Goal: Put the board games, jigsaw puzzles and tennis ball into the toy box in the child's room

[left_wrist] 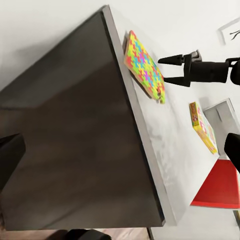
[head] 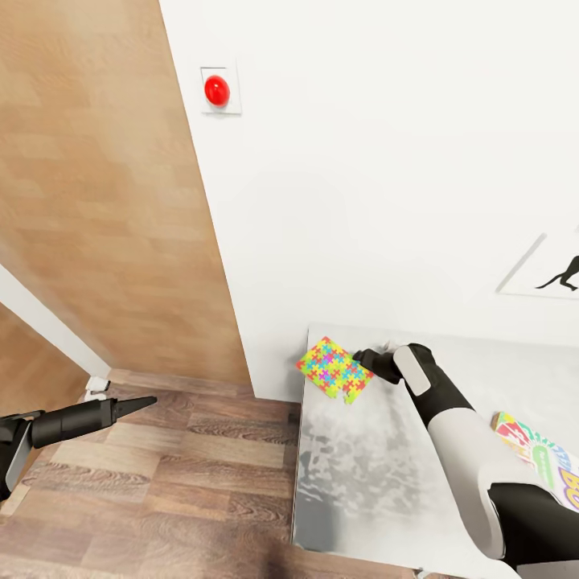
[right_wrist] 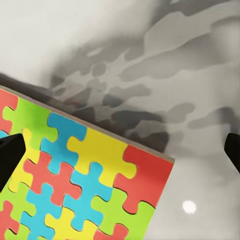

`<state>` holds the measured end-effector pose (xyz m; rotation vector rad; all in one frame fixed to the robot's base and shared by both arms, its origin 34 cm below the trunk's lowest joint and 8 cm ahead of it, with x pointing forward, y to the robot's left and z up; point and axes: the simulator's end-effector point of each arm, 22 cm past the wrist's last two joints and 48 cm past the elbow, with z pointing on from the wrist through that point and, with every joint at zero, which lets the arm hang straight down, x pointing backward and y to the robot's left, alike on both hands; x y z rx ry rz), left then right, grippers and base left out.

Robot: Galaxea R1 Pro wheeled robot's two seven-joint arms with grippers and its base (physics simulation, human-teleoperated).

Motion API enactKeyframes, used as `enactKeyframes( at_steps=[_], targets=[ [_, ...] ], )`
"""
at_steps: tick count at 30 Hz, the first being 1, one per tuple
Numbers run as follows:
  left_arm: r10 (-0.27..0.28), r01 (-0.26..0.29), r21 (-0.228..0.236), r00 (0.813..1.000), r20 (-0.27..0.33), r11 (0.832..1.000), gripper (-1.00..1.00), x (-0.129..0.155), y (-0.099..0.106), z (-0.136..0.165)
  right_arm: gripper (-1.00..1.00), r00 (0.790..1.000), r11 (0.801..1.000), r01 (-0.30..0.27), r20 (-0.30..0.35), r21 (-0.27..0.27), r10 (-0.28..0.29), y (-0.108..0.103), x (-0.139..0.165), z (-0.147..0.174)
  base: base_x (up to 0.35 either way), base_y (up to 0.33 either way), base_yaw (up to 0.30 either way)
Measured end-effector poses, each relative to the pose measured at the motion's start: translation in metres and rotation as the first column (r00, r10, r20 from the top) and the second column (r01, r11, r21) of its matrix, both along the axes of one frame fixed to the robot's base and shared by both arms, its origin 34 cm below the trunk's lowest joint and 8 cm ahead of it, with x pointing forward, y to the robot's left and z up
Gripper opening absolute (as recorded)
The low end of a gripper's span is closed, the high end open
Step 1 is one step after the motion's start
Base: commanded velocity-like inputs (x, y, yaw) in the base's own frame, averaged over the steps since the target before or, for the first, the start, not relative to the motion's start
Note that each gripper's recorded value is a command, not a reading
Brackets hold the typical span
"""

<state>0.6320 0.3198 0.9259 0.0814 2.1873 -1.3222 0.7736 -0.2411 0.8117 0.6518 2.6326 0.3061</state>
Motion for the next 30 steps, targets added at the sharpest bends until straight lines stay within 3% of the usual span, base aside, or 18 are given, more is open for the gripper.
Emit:
enactKeyframes(
  at_steps=[30],
  targets=[
    [0.000,0.000,0.000,1.000,0.000,1.000,1.00,0.0001,0.0001,-0.0001,1.00,1.000,1.000,-0.001,0.001,-0.002,0.001,0.0003,0.0000,-0.0004,0.000,0.073,0.000]
  ],
)
